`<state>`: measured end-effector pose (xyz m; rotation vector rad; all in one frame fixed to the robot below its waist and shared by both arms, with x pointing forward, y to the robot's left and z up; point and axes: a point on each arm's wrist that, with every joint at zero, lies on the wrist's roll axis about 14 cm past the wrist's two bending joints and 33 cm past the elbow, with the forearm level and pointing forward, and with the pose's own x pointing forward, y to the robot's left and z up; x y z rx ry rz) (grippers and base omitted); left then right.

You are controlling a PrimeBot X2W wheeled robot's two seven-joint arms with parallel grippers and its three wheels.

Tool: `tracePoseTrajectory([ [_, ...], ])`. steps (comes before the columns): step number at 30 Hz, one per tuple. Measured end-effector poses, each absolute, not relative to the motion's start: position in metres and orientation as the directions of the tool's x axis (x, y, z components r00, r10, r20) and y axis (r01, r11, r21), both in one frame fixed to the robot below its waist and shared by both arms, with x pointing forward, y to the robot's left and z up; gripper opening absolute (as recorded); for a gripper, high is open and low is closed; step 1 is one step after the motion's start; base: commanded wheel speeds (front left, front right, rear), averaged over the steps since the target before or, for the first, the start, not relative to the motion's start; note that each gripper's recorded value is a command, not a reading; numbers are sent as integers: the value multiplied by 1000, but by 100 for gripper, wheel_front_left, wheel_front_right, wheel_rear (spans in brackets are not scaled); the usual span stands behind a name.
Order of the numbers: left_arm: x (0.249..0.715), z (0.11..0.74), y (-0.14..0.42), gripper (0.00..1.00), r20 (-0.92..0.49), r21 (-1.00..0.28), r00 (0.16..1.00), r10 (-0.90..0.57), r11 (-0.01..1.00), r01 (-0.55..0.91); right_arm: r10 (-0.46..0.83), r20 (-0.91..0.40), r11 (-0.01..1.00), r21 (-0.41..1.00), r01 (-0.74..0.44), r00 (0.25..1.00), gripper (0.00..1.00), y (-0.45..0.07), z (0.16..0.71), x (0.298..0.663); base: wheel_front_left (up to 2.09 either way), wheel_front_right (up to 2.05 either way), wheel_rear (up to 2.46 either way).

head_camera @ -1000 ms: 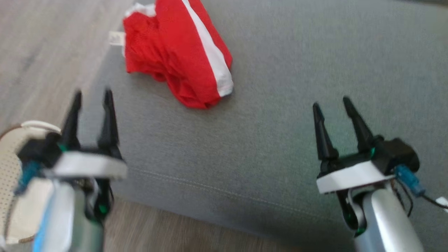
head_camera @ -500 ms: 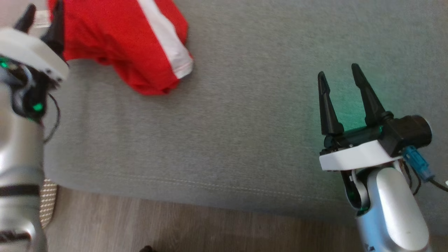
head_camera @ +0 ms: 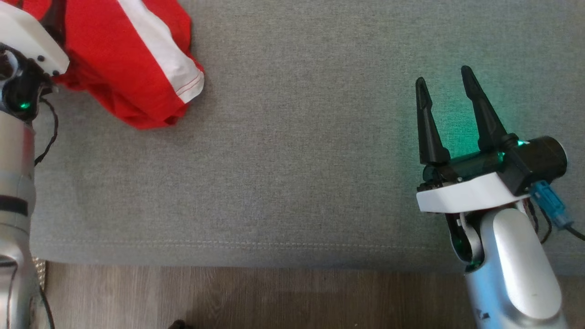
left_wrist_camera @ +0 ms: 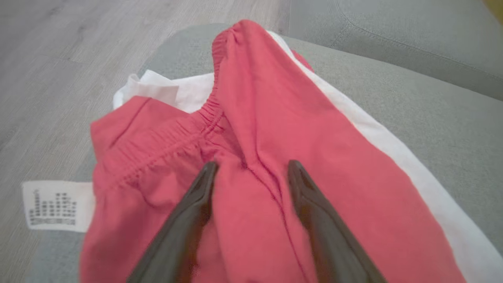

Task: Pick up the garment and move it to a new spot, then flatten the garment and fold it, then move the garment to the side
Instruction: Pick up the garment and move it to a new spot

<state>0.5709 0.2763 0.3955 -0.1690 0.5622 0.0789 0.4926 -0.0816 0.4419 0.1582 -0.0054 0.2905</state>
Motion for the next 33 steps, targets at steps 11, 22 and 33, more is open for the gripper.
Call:
tracePoseTrajectory([
  [11,585,434,278,0,-377,-118,925,45,988,-96,289,54,942,161,-294,956,100,-79,453,492,0,0,0],
  [22,589,562,256,0,24,-113,999,-24,993,27,310,125,930,167,-328,943,100,-69,491,481,0,0,0],
  [33,580,631,129,0,210,-128,916,-340,920,371,233,165,949,179,-261,958,100,-100,516,465,0,0,0],
])
